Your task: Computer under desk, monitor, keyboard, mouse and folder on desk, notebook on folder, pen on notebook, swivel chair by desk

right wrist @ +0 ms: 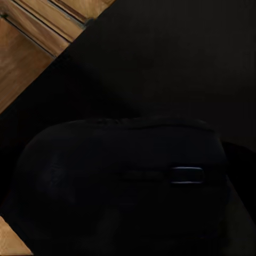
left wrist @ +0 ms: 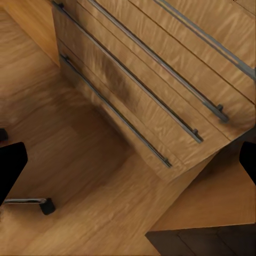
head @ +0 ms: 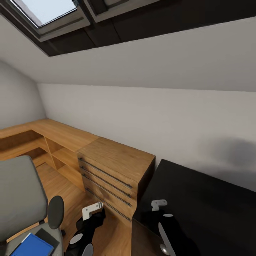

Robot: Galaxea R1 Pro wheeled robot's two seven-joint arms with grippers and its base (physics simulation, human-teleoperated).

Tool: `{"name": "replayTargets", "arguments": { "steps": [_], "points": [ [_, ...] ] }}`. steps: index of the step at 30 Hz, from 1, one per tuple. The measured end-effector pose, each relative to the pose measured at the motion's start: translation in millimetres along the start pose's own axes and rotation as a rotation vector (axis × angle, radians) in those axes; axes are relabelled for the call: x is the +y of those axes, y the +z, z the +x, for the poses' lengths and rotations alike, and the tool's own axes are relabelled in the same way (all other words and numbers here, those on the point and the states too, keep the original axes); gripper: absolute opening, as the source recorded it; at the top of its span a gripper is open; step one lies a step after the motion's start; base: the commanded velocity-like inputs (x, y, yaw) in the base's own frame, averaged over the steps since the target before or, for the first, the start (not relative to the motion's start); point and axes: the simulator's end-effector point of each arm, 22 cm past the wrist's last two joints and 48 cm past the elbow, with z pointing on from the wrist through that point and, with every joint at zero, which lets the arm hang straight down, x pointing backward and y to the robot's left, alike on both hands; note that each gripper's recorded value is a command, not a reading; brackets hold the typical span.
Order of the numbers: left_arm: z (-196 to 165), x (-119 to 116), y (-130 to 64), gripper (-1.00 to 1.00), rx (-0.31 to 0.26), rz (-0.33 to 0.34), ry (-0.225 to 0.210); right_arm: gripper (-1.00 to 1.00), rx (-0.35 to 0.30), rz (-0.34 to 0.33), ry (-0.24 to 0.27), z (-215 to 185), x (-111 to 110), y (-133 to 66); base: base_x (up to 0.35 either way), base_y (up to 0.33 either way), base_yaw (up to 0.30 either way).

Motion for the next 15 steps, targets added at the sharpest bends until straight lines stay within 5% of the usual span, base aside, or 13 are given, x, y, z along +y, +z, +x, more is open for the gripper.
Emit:
{"name": "replayTargets", "arguments": {
  "steps": [5, 15],
  "points": [
    [3.3, 1.4, 1.2, 1.0, 0.006, -0.004, 0.003, -1.0, 0.0, -0.001, 0.0, 0.1, 0.1, 0.0, 0.0, 0.0, 0.157],
    [9.4, 3.2, 2.9, 1.0, 0.018, -0.01, 0.012, -1.0, -0.001, 0.001, 0.001, -0.2, -1.4, -0.1, 0.093, 0.0, 0.007]
  ]
}}
